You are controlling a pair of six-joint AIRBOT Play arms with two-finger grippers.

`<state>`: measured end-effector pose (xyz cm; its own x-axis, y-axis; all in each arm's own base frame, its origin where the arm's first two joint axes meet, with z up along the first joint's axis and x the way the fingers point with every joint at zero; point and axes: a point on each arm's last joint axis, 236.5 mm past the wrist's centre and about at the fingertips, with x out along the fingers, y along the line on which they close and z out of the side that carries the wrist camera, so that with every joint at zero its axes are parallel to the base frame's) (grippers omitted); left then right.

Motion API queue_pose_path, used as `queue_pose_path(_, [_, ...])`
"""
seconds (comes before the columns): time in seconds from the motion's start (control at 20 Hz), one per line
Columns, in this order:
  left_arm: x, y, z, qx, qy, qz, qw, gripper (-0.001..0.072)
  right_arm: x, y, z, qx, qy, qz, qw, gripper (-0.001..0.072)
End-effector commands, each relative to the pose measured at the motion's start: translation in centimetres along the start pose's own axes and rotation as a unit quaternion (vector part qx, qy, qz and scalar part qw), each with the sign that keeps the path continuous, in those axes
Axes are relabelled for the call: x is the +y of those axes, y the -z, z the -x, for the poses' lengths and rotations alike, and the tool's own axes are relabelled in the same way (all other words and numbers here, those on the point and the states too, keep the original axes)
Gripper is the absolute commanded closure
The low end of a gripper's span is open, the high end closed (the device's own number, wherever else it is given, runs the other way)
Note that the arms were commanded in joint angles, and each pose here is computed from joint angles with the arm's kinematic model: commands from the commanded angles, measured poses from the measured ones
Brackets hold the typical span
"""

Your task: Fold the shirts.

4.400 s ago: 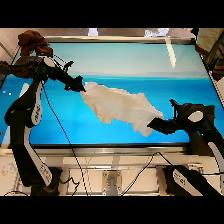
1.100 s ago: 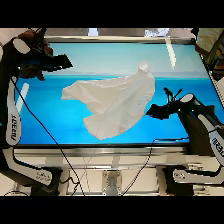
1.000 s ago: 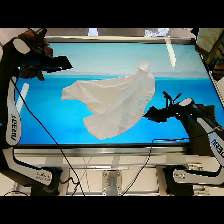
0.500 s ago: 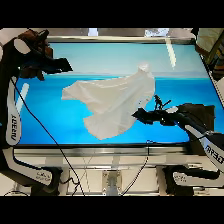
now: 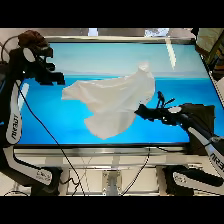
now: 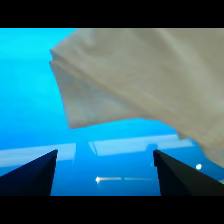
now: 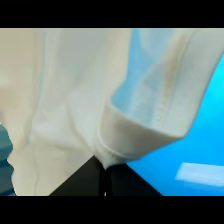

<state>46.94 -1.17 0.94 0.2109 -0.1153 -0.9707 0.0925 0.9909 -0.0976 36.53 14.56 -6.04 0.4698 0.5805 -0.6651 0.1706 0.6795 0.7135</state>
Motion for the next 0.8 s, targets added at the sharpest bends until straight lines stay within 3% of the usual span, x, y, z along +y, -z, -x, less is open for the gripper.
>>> queue_pose_path(0.0, [1.1, 3.8, -4.5, 0.067, -0.002, 0.023, 0.998, 0.0017, -0.9, -4.2, 6.2, -0.064, 0.002, -0.005, 0.998, 0.0687])
queue_pose_path(0.1, [-1.9, 4.1, -6.0, 0.078, 0.064, 0.046, 0.994, 0.0017, -3.1, -5.9, 10.7, -0.1, 0.028, -0.018, 0.994, 0.0687])
queue_pose_path(0.3, [-11.1, 2.4, -6.3, 0.072, 0.264, 0.084, 0.958, 0.002, -5.4, -4.7, 14.7, -0.089, 0.06, -0.016, 0.994, 0.0687])
queue_pose_path(0.35, [-12.2, 3.0, -6.7, 0.087, 0.272, 0.072, 0.956, 0.0091, -5.6, -4.7, 14.9, -0.09, 0.062, -0.018, 0.994, 0.0687])
queue_pose_path(0.4, [-12.9, 4.0, -7.1, 0.102, 0.265, 0.047, 0.958, 0.0219, -5.7, -4.9, 15.0, -0.094, 0.063, -0.02, 0.993, 0.0687])
queue_pose_path(0.45, [-13.9, 5.4, -7.3, 0.122, 0.262, 0.013, 0.957, 0.0249, -5.8, -5.1, 15.0, -0.098, 0.064, -0.019, 0.993, 0.0687])
queue_pose_path(0.6, [-17.3, 7.9, -7.1, 0.155, 0.273, -0.058, 0.948, 0.0249, -5.9, -5.2, 15.0, -0.101, 0.066, -0.018, 0.993, 0.0686])
queue_pose_path(0.75, [-17.9, 8.1, -7.6, 0.155, 0.256, -0.07, 0.952, 0.0249, -6.0, -4.7, 15.0, -0.09, 0.068, -0.014, 0.994, 0.0686])
